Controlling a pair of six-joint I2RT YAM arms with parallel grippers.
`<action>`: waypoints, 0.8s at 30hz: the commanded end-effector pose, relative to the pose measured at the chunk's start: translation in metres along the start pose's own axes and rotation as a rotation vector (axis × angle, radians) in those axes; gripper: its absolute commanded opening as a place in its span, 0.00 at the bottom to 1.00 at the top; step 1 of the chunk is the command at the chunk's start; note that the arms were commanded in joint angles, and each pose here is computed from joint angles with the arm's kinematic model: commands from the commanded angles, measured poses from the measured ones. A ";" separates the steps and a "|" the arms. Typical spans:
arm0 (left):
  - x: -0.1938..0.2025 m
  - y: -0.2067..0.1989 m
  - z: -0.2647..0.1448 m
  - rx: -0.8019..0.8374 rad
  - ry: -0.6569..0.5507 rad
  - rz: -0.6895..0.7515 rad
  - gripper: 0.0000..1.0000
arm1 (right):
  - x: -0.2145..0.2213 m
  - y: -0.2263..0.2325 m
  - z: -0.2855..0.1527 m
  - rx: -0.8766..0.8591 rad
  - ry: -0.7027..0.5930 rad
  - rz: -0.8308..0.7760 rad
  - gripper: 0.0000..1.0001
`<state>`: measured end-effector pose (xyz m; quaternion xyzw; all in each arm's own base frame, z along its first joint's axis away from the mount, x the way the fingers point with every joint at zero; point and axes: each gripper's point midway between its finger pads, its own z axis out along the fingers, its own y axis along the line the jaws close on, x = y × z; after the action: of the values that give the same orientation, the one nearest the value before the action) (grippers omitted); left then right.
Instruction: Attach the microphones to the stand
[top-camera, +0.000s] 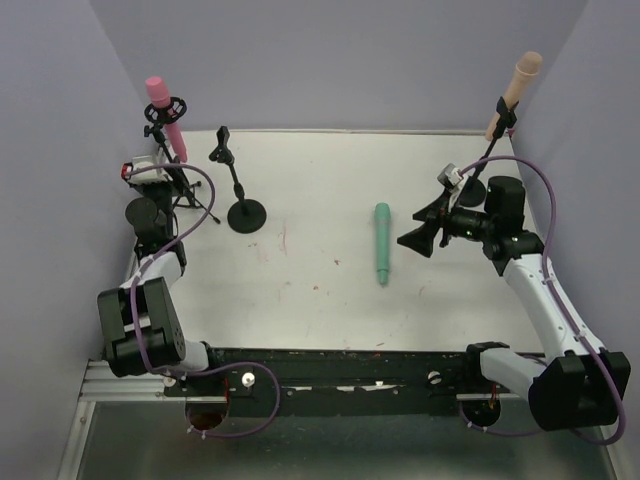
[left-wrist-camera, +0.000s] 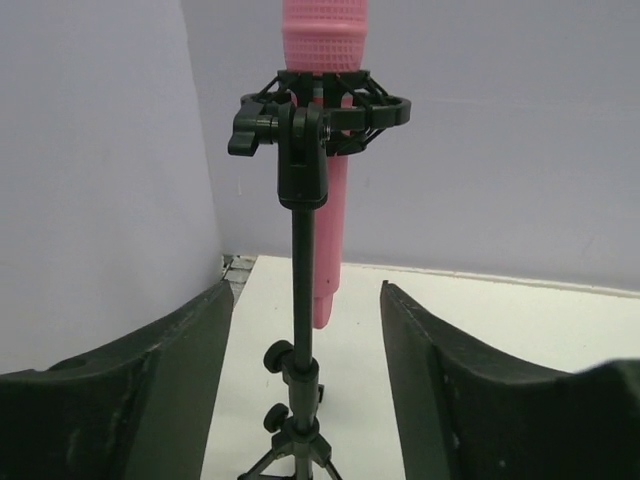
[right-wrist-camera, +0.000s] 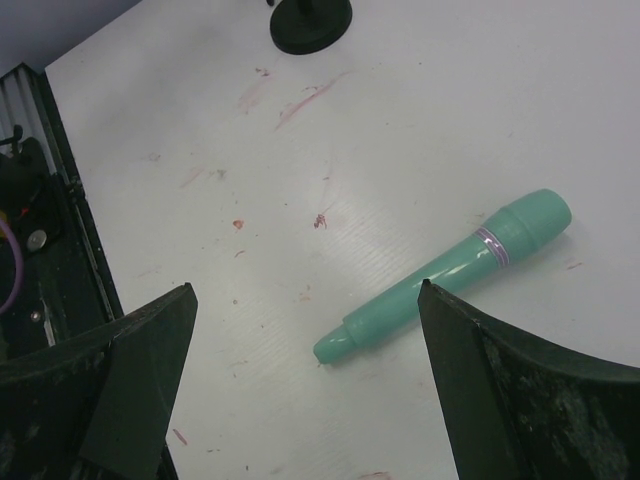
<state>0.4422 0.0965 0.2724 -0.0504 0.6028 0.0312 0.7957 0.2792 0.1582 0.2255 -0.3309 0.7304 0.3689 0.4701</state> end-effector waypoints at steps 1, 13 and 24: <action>-0.029 0.002 -0.026 -0.042 -0.052 -0.039 0.73 | -0.005 0.003 -0.005 0.005 -0.008 -0.024 1.00; -0.073 -0.035 -0.108 -0.046 0.110 -0.407 0.99 | -0.008 0.010 -0.008 -0.006 -0.022 -0.048 1.00; -0.105 -0.116 -0.089 0.223 0.498 -0.336 0.98 | -0.004 0.008 -0.006 -0.008 -0.017 -0.040 1.00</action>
<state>0.3397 -0.0042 0.3771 -0.1044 0.6710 -0.2011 0.7060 0.2745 0.1578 0.2357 -0.3396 0.7197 0.3621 0.4853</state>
